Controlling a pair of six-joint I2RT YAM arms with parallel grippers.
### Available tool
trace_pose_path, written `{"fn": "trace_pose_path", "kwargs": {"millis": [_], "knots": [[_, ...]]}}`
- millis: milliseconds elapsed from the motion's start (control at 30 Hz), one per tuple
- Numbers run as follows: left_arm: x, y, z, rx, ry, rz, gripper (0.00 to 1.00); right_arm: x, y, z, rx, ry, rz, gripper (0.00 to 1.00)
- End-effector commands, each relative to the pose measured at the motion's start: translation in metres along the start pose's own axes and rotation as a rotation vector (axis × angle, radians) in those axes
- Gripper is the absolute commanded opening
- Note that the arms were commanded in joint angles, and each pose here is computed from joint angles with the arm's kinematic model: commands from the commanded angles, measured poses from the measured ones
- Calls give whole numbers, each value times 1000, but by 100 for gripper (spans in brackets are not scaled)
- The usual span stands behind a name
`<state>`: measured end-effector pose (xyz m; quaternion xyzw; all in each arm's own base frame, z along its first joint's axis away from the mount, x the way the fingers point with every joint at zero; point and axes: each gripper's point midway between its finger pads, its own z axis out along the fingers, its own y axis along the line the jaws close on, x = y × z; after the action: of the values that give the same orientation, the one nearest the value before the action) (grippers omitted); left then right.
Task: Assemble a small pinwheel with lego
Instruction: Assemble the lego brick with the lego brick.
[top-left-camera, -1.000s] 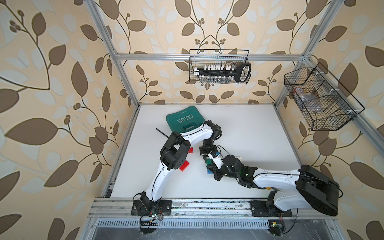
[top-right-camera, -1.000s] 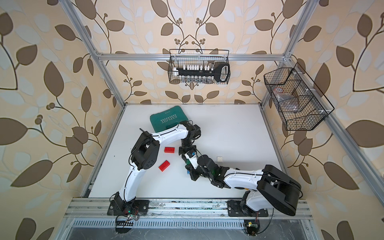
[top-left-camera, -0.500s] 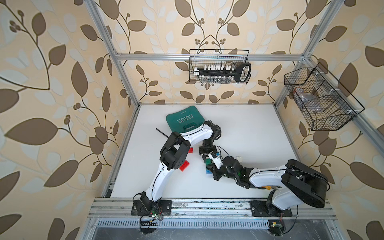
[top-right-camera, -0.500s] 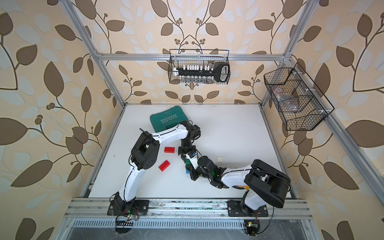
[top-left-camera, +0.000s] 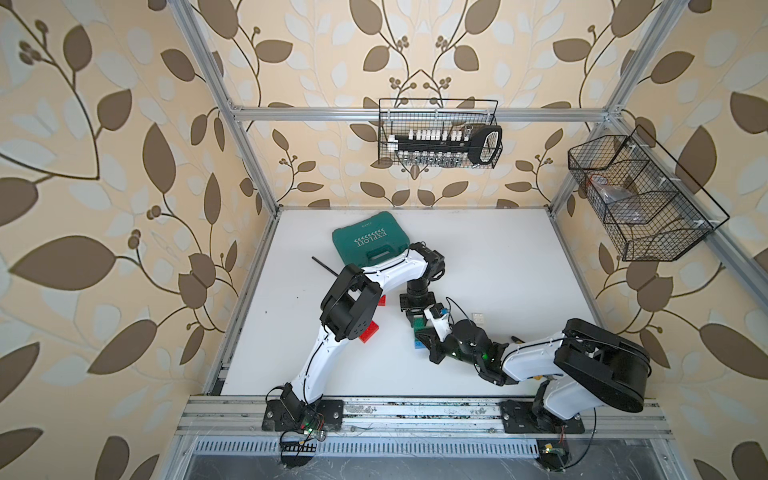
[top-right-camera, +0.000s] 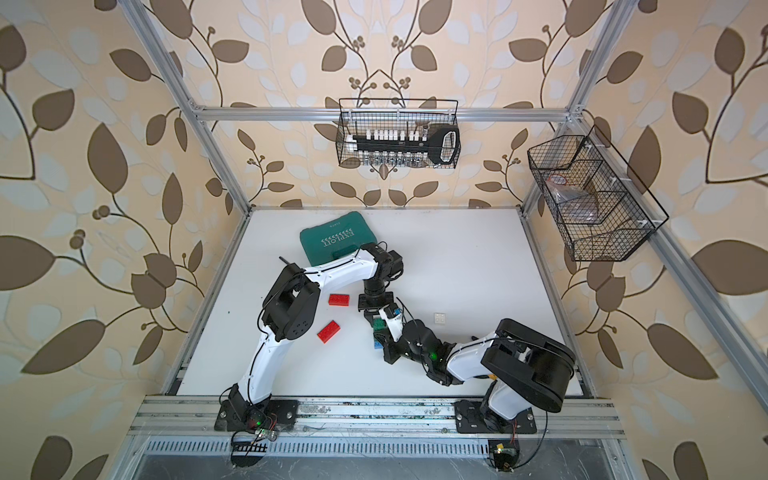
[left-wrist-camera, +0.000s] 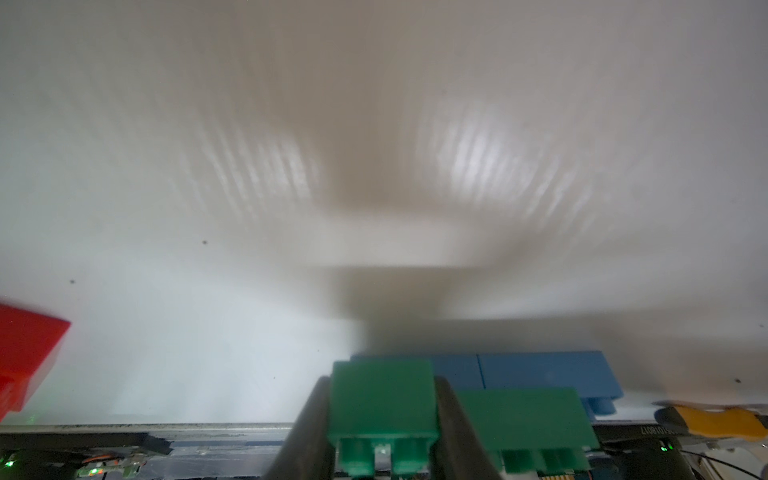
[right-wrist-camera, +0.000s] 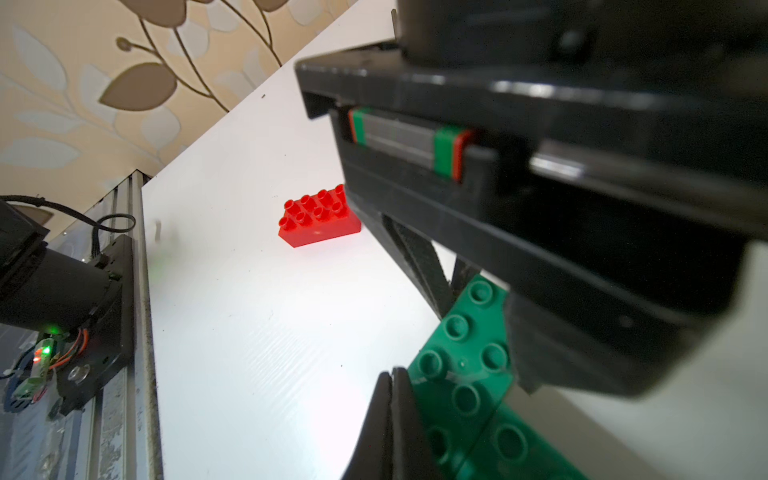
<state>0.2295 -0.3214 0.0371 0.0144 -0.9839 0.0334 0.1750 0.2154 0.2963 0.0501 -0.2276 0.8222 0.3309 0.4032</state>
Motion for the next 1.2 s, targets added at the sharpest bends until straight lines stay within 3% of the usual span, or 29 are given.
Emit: {"fn": "trace_pose_path", "kwargs": {"millis": [0,233,333,433,600,700,867,1000,1167], "knots": [[3,-4,-13,9,-48,16,4,107,-62,-23,249,352,27,0],[3,-5,-20,12,-66,23,15,108,-64,-32,277,339,23,0],[2,-6,-24,22,-81,23,46,108,-64,-34,276,335,22,0],[0,-9,-28,31,-93,26,68,107,-60,-30,263,343,6,0],[-5,-11,-38,36,-132,26,86,107,-55,-27,246,349,-10,0],[-11,-10,-57,62,-181,18,89,102,-56,-26,257,340,-24,0],[-32,2,-122,207,-356,-14,90,96,-53,-18,250,322,-39,0],[-34,9,-177,332,-512,72,90,76,-32,-9,167,297,-37,0],[-14,33,-195,389,-635,198,87,20,-3,-13,99,200,-60,0]]}}
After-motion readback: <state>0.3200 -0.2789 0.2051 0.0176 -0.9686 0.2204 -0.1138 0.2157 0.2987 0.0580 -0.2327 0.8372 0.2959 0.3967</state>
